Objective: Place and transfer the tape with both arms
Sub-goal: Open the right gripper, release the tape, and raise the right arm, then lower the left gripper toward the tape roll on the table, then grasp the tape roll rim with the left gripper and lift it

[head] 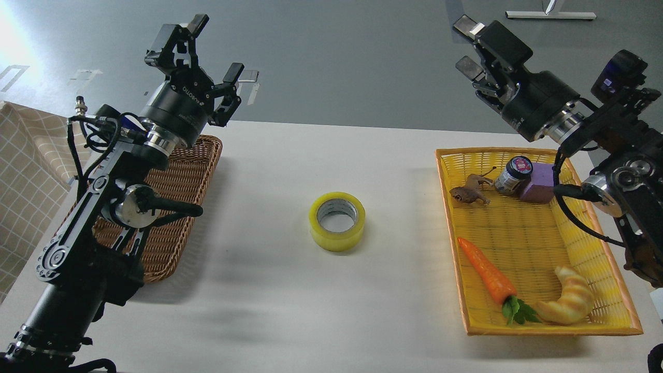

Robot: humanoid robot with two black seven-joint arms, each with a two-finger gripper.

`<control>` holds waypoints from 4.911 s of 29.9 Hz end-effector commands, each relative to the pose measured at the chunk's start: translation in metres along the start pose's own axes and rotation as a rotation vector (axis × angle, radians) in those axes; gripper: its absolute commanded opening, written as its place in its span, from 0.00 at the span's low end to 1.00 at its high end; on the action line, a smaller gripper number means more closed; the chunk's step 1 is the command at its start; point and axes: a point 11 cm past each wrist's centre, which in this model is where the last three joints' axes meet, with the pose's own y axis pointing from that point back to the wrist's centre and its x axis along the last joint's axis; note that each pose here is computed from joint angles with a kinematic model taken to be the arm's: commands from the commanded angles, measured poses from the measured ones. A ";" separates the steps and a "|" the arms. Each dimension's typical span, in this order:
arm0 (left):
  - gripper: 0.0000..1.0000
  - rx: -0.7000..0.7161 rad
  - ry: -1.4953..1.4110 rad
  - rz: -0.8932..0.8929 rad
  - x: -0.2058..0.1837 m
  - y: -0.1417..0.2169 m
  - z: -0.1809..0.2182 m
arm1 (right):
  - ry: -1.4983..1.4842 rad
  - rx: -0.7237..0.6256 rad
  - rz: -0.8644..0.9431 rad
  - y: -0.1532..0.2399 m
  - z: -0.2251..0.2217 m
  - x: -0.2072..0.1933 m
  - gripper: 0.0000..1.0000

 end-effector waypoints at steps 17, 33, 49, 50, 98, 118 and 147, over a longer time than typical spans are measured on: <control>0.98 -0.039 -0.161 -0.063 -0.018 -0.002 0.003 | -0.437 0.248 0.118 0.025 -0.018 0.034 1.00; 0.98 -0.078 -0.190 -0.076 -0.024 0.004 -0.003 | -0.517 0.394 0.076 0.023 -0.033 0.029 1.00; 0.98 -0.076 -0.305 -0.135 -0.050 -0.012 -0.007 | -0.535 0.405 0.065 0.006 -0.035 0.022 1.00; 0.98 -0.068 -0.328 -0.150 -0.054 -0.012 -0.009 | -0.535 0.405 0.065 0.006 -0.035 0.022 1.00; 0.98 0.598 -1.437 -0.286 -0.056 0.050 -0.162 | -0.516 0.427 0.057 0.008 -0.046 0.025 1.00; 0.98 0.597 -1.454 -0.408 -0.083 0.061 -0.184 | -0.526 0.403 0.067 0.012 -0.036 0.023 1.00; 0.98 0.604 -1.483 -0.521 -0.103 0.071 -0.206 | -0.536 0.387 0.067 0.014 -0.030 0.020 1.00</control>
